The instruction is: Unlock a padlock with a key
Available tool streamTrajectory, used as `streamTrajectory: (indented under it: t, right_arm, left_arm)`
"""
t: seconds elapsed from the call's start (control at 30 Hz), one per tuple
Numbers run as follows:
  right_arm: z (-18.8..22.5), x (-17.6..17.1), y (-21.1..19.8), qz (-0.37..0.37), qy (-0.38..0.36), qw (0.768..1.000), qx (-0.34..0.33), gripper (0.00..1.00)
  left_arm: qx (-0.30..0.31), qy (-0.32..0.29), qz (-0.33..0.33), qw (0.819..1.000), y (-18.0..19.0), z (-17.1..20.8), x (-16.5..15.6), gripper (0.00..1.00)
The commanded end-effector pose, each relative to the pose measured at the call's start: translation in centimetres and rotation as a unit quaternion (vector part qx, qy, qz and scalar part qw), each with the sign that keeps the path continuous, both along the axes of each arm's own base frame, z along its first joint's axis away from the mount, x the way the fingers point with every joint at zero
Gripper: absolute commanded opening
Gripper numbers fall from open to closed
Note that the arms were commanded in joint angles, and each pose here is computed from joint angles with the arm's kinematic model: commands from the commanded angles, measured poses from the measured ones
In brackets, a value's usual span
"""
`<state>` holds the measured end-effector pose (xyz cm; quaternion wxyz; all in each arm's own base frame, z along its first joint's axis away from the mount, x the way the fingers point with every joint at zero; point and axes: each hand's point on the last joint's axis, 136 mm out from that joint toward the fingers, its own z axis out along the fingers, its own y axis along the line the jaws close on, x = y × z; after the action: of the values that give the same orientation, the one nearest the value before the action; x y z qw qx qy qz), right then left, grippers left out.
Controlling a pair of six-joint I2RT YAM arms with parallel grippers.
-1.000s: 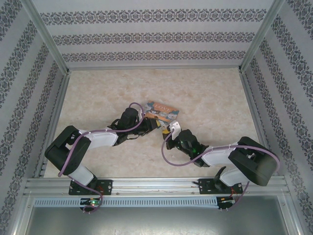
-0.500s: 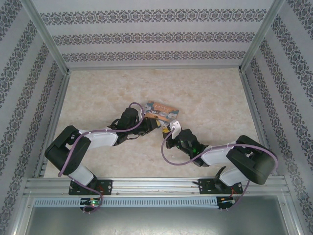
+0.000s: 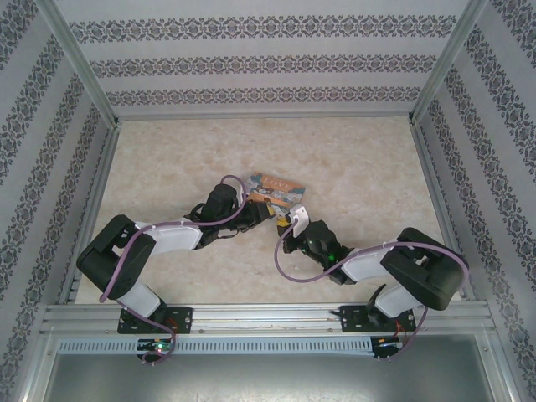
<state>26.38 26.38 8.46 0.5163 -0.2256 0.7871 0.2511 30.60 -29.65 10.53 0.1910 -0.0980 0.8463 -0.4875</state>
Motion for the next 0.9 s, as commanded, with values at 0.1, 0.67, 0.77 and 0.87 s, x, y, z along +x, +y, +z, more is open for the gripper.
streamTrajectory:
  t: [0.1,0.67,0.77,0.87]
  right_arm:
    - [3.5,1.5,1.5,0.004,-0.047,0.998,0.052,0.00]
    - [6.5,3.1,4.0,0.031,-0.085,0.992,0.093,0.00]
    - [7.1,3.4,4.4,0.035,-0.092,0.990,0.097,0.00]
    - [7.8,3.7,4.9,0.042,-0.098,0.989,0.104,0.00]
  left_arm:
    - [-0.044,-0.050,-0.026,0.997,-1.7,4.0,0.1,0.21]
    - [-0.041,-0.047,-0.027,0.998,-1.8,3.8,-0.1,0.21]
    - [-0.041,-0.046,-0.028,0.998,-1.8,3.7,-0.1,0.21]
    - [-0.041,-0.045,-0.029,0.998,-1.9,3.7,-0.2,0.21]
